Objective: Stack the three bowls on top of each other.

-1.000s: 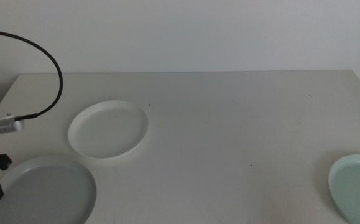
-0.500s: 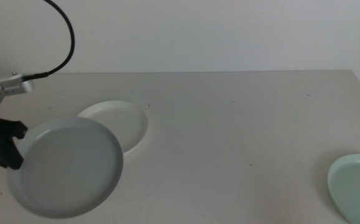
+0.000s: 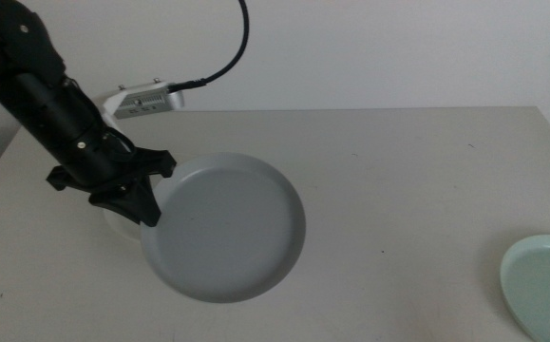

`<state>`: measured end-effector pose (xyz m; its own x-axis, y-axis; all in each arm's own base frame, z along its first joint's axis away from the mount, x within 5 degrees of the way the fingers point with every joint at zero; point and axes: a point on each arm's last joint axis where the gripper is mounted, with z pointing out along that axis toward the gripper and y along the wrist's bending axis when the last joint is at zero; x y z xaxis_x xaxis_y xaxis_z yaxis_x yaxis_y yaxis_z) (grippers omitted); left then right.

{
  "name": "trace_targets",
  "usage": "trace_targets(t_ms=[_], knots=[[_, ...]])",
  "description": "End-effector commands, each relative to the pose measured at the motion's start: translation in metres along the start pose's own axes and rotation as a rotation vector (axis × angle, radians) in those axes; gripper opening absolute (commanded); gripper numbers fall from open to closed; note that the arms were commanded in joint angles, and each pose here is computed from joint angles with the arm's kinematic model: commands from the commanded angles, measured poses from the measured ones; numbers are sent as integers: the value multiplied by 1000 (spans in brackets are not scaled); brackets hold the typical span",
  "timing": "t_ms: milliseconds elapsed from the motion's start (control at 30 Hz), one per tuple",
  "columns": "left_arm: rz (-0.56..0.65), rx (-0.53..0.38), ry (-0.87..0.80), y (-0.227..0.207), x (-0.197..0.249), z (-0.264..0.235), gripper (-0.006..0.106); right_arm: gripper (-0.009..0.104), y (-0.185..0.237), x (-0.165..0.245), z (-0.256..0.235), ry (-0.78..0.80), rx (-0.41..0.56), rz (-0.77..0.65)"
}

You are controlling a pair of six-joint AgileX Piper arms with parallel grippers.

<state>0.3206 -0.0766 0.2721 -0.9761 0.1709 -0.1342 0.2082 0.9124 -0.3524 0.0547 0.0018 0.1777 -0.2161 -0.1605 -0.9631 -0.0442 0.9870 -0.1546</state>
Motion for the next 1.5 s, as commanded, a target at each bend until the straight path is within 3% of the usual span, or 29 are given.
trace_targets(t_ms=[0,300,600,1300,1467], knots=[[18,86,11,-28,-2,-10,0,43,-3,-10,-3,-105,39,-22],[55,180,38,-63,-24,33,0,43,-3,-10,-3,-105,39,-22],[38,203,-11,-79,-39,73,0,43,-3,-10,-3,-105,39,-22],[30,115,-73,-62,-56,112,0,43,-3,-10,-3,-105,39,-22],[55,80,-70,-59,-55,112,8,43,-3,-10,-3,-105,39,-22]])
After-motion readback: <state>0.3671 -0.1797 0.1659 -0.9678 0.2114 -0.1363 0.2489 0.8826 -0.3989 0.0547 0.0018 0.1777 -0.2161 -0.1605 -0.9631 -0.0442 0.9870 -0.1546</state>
